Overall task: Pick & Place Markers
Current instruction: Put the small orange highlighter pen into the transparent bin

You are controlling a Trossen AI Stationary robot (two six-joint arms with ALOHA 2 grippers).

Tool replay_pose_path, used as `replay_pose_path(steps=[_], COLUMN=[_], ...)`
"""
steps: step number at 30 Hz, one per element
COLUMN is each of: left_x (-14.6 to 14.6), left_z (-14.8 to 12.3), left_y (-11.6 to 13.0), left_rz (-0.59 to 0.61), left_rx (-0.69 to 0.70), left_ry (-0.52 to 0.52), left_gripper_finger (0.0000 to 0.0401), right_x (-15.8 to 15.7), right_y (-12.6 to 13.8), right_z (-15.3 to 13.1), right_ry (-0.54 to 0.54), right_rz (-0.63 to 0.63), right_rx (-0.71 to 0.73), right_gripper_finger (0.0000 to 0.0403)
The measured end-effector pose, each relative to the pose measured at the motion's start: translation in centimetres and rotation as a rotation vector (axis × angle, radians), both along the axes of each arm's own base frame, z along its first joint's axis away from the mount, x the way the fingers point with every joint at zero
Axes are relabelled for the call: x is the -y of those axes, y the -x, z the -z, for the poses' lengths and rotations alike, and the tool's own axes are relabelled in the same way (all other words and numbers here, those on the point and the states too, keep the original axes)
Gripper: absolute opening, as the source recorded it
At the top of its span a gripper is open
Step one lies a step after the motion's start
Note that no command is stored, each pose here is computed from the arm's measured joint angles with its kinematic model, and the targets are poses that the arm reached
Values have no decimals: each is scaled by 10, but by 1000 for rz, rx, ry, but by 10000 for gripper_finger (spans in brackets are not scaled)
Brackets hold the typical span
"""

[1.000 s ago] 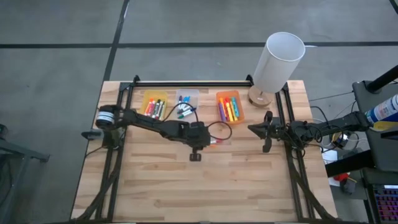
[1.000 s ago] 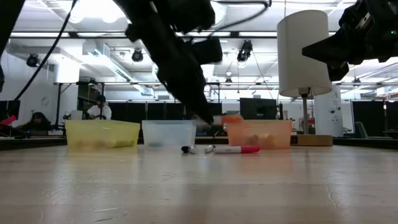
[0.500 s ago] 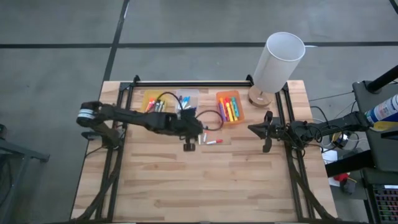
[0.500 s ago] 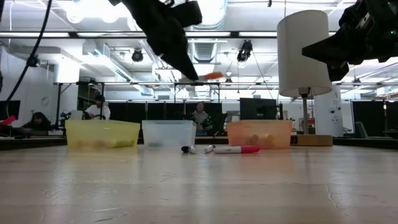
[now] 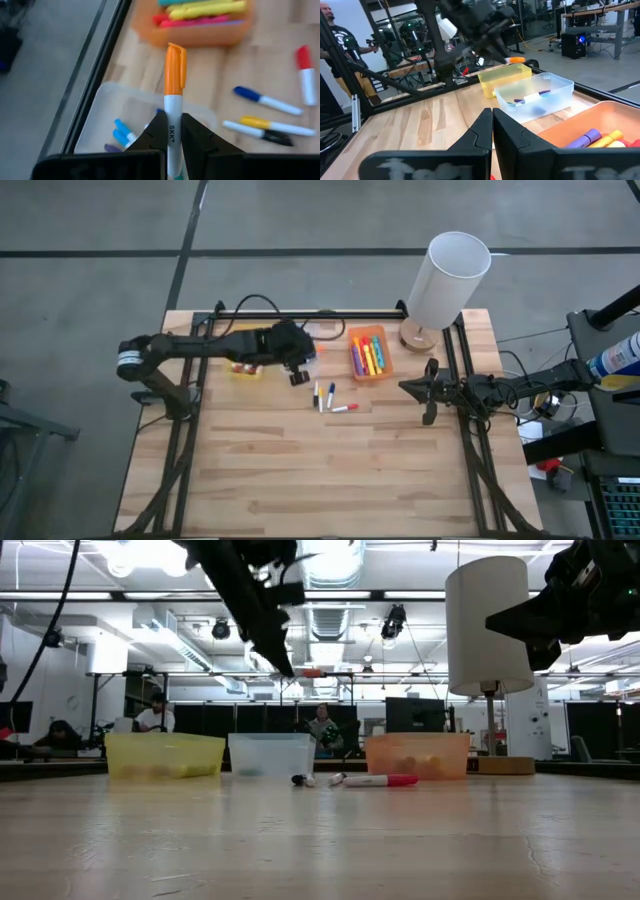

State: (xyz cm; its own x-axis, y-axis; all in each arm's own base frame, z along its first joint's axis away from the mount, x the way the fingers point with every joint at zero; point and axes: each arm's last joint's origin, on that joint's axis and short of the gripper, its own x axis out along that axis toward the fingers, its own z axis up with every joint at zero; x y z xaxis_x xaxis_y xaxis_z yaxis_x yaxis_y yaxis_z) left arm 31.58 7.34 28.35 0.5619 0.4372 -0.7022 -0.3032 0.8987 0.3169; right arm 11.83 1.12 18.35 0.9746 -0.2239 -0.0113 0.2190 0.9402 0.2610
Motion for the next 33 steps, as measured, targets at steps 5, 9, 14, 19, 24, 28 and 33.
replay_pose_path(steps=[5,9,14,19,24,28,33], left_x=[-37,-64,-78,-87,-90,-92,-93], left_z=[18,34,56,74,82,85,89], left_y=[3,9,17,19,17,15,14], left_rz=[-100,-169,-220,-294,-319,-359,-383], left_rx=[-15,-12,-23,-50,-64,-37,-52], left_ry=[18,93,224,279,296,298,288], left_gripper_finger=[27,27,28,28,28,34,79], right_x=[0,0,0,0,0,0,0], right_y=[0,0,0,0,0,0,0], right_z=[0,0,0,0,0,0,0], right_ry=[0,0,0,0,0,0,0], right_rz=[0,0,0,-1,0,-1,0], right_rx=[0,0,0,0,0,0,0], right_gripper_finger=[9,9,9,9,9,9,9])
